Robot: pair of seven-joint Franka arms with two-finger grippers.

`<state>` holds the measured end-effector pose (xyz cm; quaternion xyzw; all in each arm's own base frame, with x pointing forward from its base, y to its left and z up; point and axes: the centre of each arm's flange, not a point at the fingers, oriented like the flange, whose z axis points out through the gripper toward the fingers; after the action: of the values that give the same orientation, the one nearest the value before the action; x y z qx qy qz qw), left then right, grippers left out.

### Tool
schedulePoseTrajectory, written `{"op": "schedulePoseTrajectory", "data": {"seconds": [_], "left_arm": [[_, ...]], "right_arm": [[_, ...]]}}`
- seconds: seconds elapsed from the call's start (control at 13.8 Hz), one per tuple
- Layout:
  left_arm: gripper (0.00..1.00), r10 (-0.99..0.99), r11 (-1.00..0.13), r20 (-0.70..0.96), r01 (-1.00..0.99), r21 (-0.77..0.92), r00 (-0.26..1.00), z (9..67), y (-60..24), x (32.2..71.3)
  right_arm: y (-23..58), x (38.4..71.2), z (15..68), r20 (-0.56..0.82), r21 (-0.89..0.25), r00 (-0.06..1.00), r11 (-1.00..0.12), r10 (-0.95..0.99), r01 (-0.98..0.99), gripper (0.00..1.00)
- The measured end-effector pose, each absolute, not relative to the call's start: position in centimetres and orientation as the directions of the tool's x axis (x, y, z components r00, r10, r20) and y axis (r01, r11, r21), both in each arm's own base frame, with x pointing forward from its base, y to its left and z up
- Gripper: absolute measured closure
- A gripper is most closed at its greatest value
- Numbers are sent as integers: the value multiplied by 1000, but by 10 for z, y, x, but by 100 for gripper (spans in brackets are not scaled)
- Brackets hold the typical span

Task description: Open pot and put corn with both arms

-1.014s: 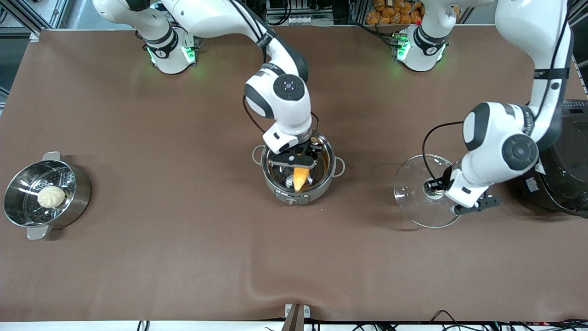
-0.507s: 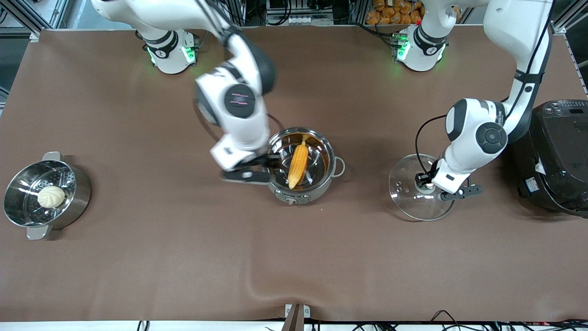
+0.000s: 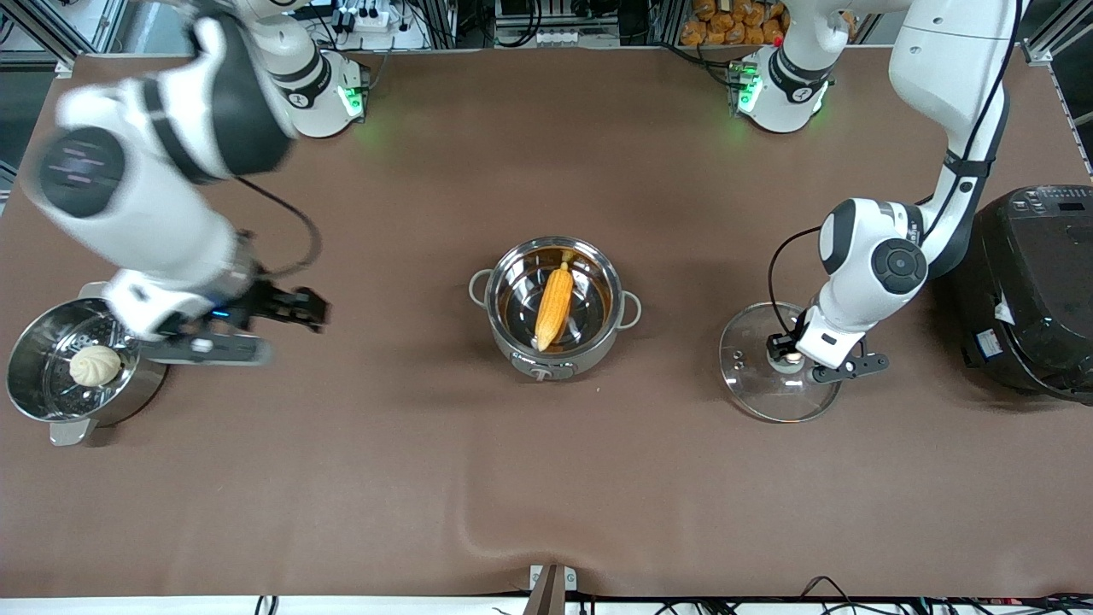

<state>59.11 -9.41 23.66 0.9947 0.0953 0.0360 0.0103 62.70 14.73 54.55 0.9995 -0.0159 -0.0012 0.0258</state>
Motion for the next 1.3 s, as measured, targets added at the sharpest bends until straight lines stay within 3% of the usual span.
{"op": "schedulePoseTrajectory", "data": {"seconds": [0.22,0.29,0.65,0.94,1.3], "left_arm": [[5,192,-981,75,190,28,979,252,-94,594],[0,192,-981,72,191,25,979,266,-93,595],[0,148,-989,98,148,12,984,393,-72,584],[0,94,-995,29,94,-18,995,485,-57,558],[0,-9,-1000,-35,-10,-29,999,585,-55,545]], "right_arm": [[70,609,576,-38,57,996,-995,-79,-77,0],[44,601,585,-40,54,996,-996,-79,-77,0],[-45,587,615,-13,32,1000,-999,10,10,0],[-63,587,610,-20,-82,999,-996,-42,-43,0],[-71,580,594,-63,-28,997,-998,-45,-47,0]]}}
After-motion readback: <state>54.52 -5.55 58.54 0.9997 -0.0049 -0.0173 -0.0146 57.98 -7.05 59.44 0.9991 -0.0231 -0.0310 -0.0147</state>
